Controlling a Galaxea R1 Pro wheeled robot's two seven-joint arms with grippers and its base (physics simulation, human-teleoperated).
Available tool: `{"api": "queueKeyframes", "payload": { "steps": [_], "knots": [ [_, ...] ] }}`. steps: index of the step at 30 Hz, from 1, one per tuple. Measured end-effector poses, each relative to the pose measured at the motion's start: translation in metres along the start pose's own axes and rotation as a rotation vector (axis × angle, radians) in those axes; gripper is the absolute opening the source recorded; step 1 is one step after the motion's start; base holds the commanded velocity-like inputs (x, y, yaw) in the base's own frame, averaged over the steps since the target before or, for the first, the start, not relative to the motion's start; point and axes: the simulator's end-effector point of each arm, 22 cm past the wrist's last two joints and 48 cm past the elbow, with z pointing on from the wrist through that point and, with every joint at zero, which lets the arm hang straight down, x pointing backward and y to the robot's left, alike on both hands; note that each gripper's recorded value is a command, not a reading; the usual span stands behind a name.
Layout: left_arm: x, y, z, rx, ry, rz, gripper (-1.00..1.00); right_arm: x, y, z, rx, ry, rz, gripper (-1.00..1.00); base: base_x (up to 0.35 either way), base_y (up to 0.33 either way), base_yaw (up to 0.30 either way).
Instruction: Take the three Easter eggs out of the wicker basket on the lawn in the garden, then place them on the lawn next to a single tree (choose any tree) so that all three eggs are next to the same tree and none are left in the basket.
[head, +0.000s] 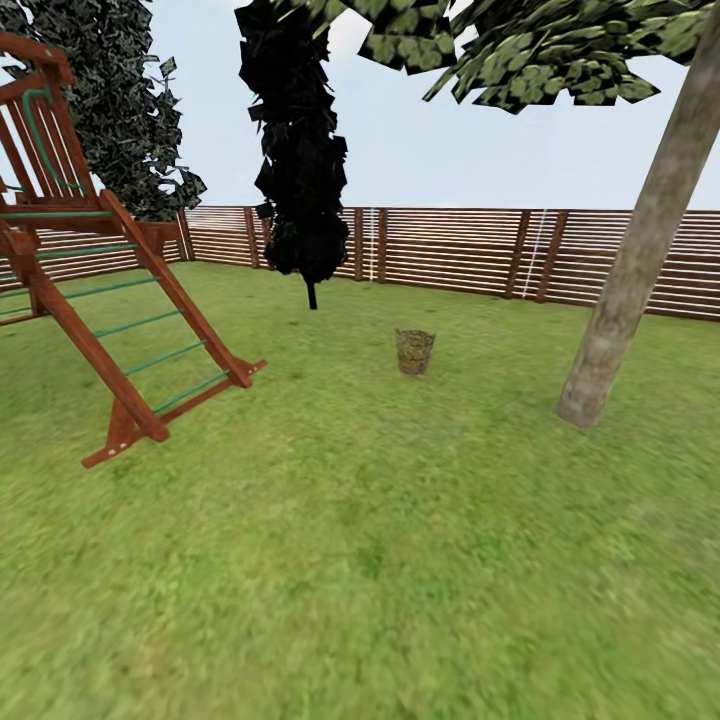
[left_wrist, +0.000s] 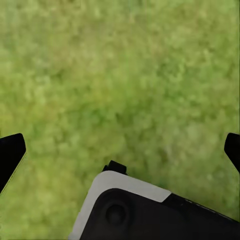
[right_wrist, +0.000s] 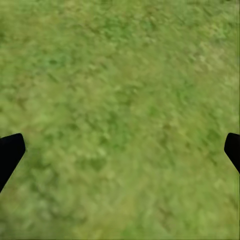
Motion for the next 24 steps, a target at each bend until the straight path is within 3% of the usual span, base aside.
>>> {"api": "queueKeyframes", "payload": {
  "steps": [12, 24],
  "knots": [
    [-0.0001, 0.0, 0.0, 0.0, 0.0, 0.0, 1.0, 0.0002, 0.0001, 0.0, 0.0, 0.001, -0.001, 1.0, 0.32, 0.114, 0.0],
    [0.0002, -0.0014, -0.0001, 0.002, -0.001, -0.001, 1.0, 0.0002, 0.0002, 0.0, -0.001, 0.001, -0.001, 1.0, 0.329, 0.004, 0.0]
  ]
}}
